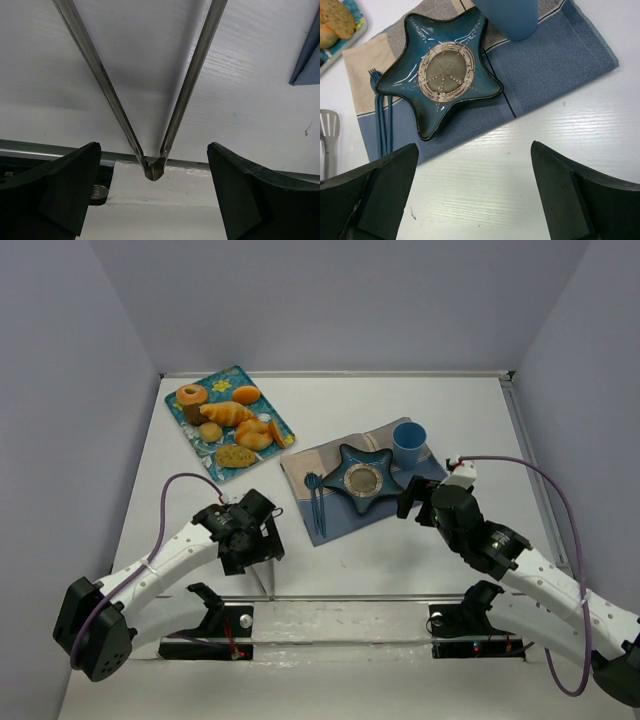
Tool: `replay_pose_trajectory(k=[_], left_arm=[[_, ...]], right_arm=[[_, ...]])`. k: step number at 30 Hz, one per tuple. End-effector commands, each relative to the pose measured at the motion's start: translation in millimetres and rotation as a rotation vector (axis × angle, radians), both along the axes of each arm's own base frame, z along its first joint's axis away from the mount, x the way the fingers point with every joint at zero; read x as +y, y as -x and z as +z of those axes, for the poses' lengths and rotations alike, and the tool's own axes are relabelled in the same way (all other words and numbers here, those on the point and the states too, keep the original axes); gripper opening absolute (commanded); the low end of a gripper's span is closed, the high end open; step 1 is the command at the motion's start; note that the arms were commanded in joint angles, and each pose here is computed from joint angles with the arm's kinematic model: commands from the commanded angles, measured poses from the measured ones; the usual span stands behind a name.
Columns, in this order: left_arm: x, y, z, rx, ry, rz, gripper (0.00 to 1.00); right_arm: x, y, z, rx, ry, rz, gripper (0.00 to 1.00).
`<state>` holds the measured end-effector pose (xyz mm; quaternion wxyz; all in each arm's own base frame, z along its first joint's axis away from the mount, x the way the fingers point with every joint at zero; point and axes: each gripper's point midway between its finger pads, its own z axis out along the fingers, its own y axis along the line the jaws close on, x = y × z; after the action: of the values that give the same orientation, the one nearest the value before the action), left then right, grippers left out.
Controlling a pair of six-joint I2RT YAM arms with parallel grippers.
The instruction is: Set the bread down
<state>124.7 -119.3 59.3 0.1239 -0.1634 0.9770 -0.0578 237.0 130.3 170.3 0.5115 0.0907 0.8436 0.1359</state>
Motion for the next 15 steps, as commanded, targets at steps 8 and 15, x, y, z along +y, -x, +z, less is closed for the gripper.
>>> replay_pose_trajectory(k=[8, 15], left_arm=[[-10.0, -13.7, -11.0, -0.058, 0.003, 0.129, 0.99], [-11.6, -21.9, -19.1, -0.047, -0.037, 0.159, 0.99]], right_arm=[[14.2, -7.0, 3.2, -0.024, 0.007, 0.059, 1.00], [13.4, -7.3, 5.4, -0.037, 0.017, 0.066, 1.00]])
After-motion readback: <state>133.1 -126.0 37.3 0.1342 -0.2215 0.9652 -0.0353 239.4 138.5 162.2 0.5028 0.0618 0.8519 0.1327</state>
